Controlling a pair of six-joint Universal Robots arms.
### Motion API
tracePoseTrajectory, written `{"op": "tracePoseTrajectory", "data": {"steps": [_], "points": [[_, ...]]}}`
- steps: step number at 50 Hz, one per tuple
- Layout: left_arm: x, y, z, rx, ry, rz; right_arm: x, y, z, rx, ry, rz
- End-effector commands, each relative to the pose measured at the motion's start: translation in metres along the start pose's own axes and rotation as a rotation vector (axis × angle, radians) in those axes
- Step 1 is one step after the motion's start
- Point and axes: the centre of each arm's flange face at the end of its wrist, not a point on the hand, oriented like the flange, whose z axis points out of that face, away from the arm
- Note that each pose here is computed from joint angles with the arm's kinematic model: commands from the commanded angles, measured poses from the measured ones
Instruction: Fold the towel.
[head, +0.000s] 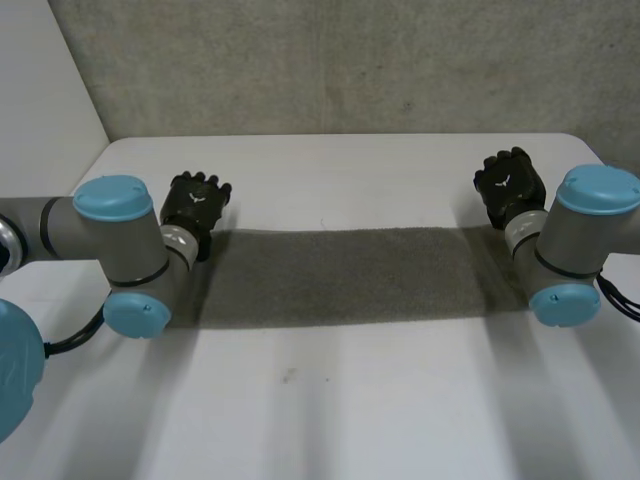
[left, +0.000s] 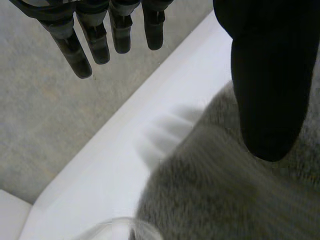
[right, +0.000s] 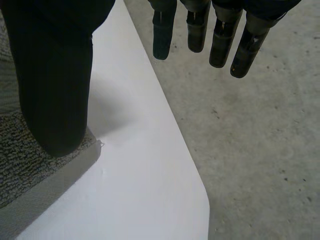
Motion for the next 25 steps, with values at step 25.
{"op": "tracePoseTrajectory", "data": {"steps": [25], "points": [[-0.043, -0.061, -0.146, 0.071, -0.038, -0.322, 0.051, 0.045, -0.103, -0.314, -0.246, 0.508]]}}
